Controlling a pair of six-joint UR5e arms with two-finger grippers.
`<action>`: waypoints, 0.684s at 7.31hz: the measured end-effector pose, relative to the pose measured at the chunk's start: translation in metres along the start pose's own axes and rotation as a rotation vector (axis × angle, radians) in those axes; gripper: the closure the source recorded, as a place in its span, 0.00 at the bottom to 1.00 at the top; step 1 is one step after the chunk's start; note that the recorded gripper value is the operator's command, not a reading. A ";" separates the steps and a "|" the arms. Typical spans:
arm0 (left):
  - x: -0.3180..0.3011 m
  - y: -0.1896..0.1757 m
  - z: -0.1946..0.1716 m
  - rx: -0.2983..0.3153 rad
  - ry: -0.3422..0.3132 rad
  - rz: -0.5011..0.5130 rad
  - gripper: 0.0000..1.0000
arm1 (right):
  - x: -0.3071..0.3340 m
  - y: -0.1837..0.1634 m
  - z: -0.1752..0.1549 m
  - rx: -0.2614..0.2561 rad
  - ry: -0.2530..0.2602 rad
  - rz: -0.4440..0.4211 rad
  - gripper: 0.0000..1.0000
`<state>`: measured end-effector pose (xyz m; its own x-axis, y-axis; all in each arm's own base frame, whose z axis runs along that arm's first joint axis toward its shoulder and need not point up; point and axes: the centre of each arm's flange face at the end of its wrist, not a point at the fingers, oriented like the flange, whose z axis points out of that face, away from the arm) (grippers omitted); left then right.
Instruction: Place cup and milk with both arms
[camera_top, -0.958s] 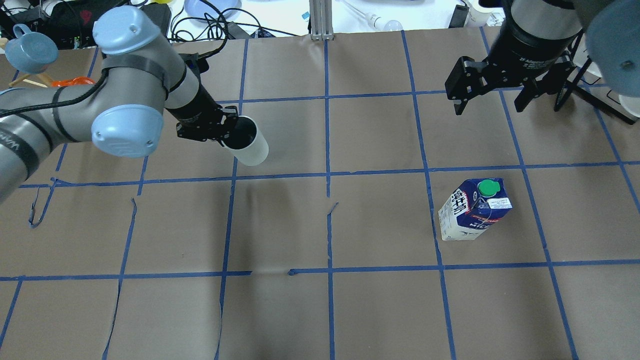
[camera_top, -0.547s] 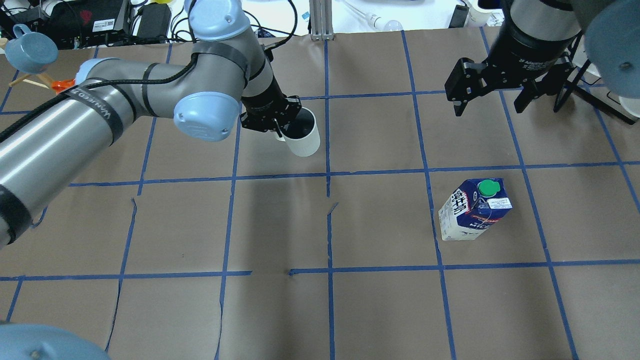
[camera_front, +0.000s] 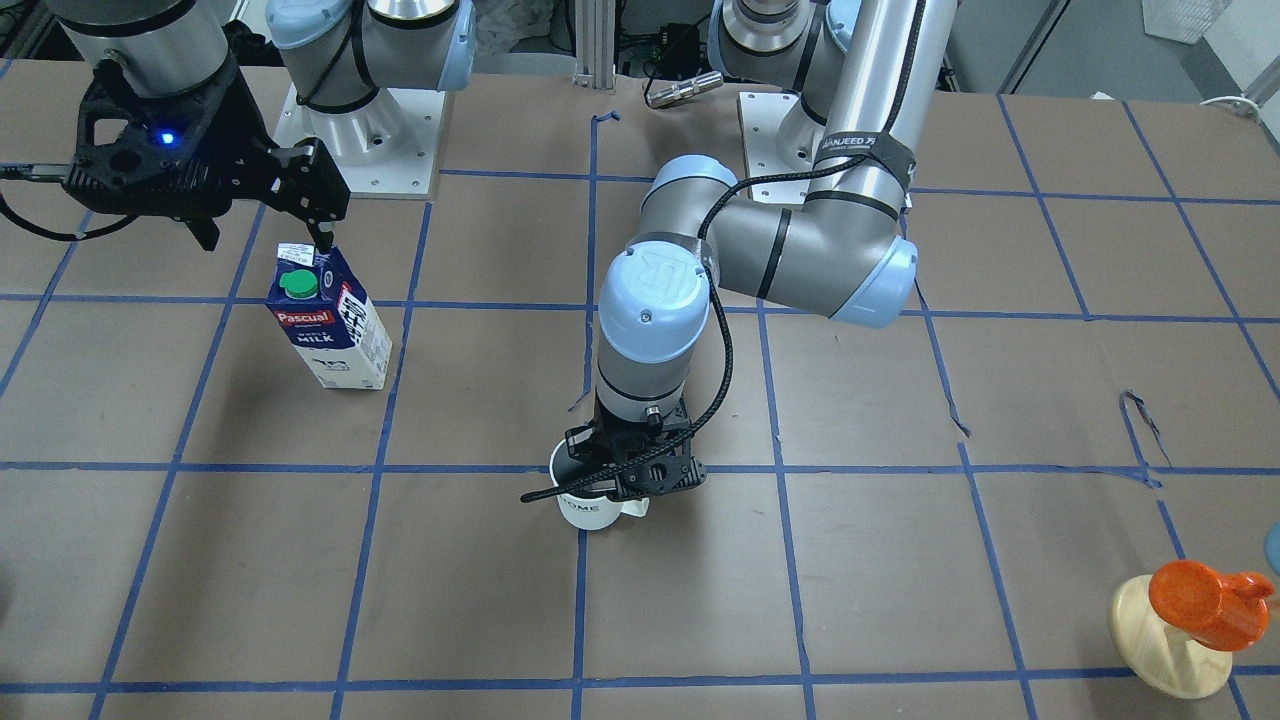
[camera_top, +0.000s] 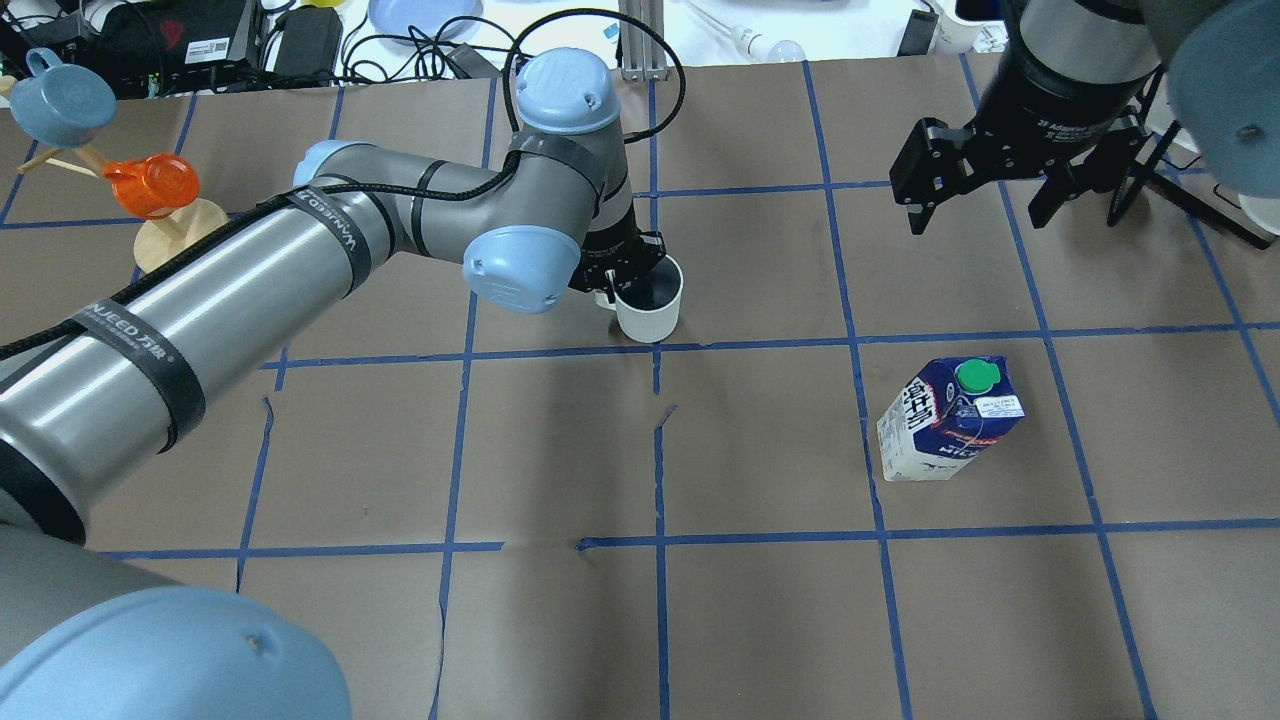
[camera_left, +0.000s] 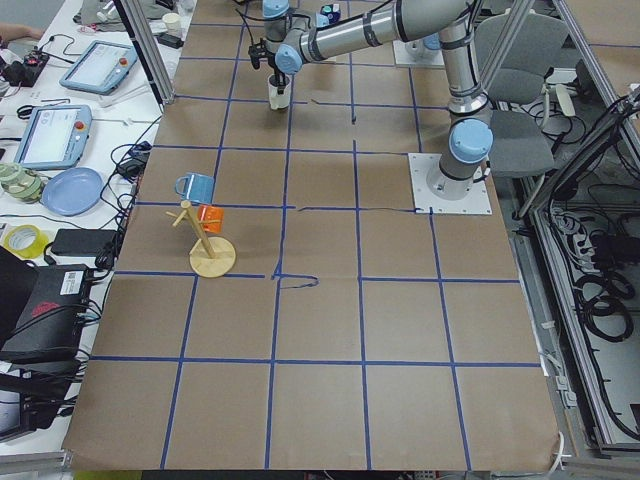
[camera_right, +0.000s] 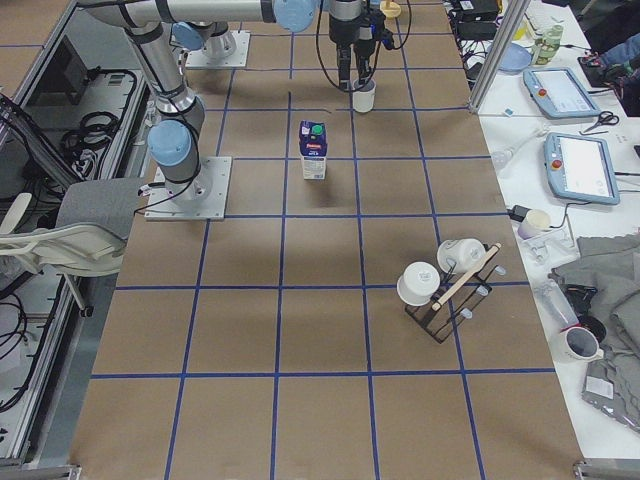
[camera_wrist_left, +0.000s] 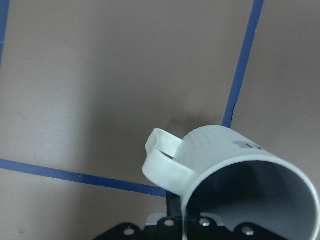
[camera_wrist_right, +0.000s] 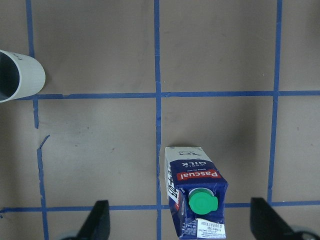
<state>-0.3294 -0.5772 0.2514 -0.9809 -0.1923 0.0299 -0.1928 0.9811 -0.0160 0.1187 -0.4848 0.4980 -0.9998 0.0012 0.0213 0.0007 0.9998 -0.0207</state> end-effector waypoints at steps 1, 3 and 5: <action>0.001 0.004 0.000 -0.006 -0.002 0.008 0.26 | 0.001 -0.001 0.005 -0.014 0.000 -0.004 0.00; -0.002 0.009 -0.016 -0.002 0.020 0.015 0.07 | 0.009 0.001 0.042 -0.082 -0.001 -0.024 0.00; -0.053 -0.015 -0.060 0.012 0.024 0.044 0.03 | 0.017 0.012 0.089 -0.160 -0.007 -0.009 0.00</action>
<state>-0.2733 -0.5808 0.3104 -0.9876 -0.1480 0.0524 -0.1496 0.9883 -0.0295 0.0993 -0.4743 0.4088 -0.9999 -0.0075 0.0135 -0.0055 0.9902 0.1394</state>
